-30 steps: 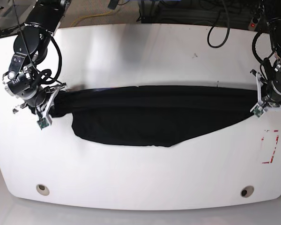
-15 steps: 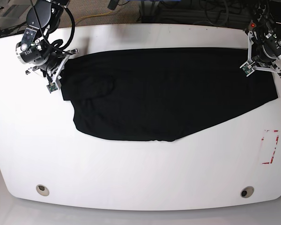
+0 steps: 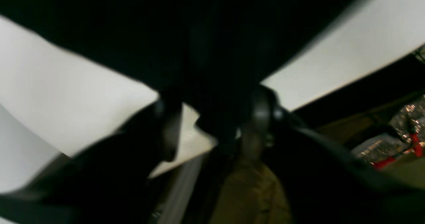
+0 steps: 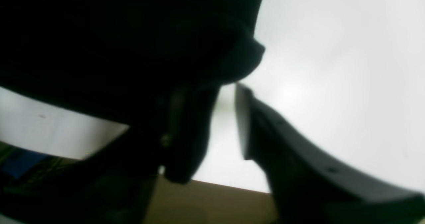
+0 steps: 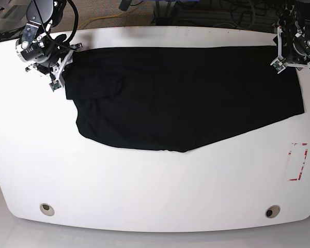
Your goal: Fold the T-shirt properly
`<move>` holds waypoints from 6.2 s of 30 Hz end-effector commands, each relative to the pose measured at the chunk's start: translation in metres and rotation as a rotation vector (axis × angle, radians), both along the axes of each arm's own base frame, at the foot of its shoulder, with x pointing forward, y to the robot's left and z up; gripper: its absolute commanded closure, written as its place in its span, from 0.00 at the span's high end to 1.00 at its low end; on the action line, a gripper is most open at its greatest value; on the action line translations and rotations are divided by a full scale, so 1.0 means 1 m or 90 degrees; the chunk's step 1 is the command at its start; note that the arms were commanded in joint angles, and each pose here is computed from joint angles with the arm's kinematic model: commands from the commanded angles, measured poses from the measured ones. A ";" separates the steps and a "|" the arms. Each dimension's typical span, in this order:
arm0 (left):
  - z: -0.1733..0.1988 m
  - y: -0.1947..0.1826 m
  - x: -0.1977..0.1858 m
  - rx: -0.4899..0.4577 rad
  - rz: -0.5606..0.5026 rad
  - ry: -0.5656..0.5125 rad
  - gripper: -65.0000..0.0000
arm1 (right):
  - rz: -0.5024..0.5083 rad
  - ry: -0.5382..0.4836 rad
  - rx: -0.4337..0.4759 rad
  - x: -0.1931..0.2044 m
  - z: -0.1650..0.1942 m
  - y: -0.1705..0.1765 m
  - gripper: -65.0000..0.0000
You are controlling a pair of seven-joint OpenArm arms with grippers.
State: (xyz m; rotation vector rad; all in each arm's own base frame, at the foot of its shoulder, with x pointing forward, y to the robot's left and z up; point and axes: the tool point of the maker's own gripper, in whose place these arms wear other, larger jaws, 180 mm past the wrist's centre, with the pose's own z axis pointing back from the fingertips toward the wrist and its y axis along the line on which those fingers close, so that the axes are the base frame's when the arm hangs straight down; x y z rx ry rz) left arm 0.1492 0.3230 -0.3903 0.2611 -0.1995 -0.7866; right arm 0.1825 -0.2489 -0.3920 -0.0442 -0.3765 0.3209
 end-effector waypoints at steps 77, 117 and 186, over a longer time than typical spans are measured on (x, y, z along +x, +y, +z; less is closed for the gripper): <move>0.012 -0.043 0.151 -0.229 0.161 -0.153 0.35 | -0.016 -0.056 0.064 0.023 0.006 0.033 0.47; 0.050 -0.047 0.170 -0.213 0.120 -0.222 0.00 | -0.016 -0.070 0.065 0.031 0.010 0.033 0.47; 0.174 -0.020 0.177 -0.099 0.171 -0.406 0.00 | 0.022 -0.283 0.046 0.162 0.107 0.025 0.00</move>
